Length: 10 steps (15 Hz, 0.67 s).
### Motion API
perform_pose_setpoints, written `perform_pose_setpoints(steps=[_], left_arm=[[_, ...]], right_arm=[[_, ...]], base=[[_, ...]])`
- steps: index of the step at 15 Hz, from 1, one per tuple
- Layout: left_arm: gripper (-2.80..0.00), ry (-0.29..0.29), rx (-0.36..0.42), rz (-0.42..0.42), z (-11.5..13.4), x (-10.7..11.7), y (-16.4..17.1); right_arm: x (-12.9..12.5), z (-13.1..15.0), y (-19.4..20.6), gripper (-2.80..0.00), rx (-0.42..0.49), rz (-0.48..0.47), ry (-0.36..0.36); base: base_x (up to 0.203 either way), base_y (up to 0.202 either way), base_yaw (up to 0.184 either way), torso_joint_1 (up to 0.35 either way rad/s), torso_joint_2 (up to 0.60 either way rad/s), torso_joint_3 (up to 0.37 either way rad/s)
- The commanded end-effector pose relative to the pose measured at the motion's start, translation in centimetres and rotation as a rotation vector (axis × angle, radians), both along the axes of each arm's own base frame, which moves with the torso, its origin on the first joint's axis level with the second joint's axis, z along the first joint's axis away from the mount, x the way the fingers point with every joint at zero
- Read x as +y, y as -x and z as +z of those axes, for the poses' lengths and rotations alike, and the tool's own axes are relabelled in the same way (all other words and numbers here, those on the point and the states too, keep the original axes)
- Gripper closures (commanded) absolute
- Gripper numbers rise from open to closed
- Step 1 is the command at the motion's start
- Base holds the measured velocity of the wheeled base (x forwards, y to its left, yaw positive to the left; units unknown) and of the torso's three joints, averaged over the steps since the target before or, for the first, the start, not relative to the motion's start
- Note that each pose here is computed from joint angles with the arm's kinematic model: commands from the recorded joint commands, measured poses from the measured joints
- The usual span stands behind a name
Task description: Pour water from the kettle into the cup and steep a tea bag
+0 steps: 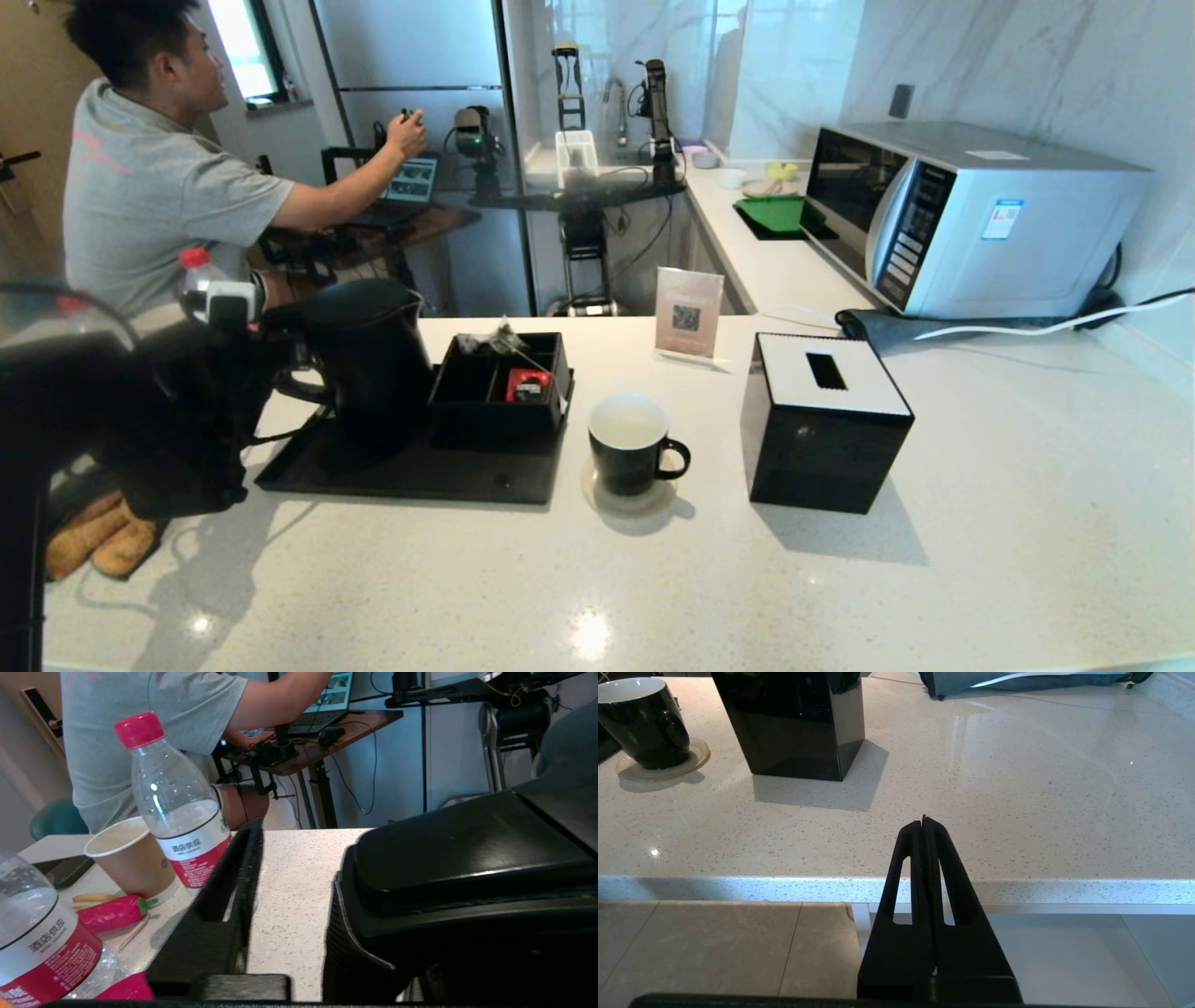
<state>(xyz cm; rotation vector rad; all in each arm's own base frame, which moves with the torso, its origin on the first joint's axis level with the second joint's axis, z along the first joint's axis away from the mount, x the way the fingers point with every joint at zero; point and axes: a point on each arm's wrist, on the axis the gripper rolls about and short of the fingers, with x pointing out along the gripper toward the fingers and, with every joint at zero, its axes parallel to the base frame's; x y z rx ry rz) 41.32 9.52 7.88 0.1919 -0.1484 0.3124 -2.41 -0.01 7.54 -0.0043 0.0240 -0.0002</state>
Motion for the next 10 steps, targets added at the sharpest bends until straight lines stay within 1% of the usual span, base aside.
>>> perform_pose_setpoints(steps=[1, 10], left_arm=[[0.0, -0.012, -0.054, 0.004, 0.64, 0.04, 0.1], [0.0, -0.004, -0.055, 0.001, 0.82, -0.07, 0.33]], right_arm=[[0.0, -0.01, -0.01, 0.0, 0.002, 0.0, 0.0], [0.0, 0.01, -0.01, 0.0, 0.001, 0.0, 0.0]], base=[[0.0, 0.0, 0.0, 0.0, 0.0, 0.0], [0.0, 0.0, 0.0, 0.0, 0.0, 0.0]])
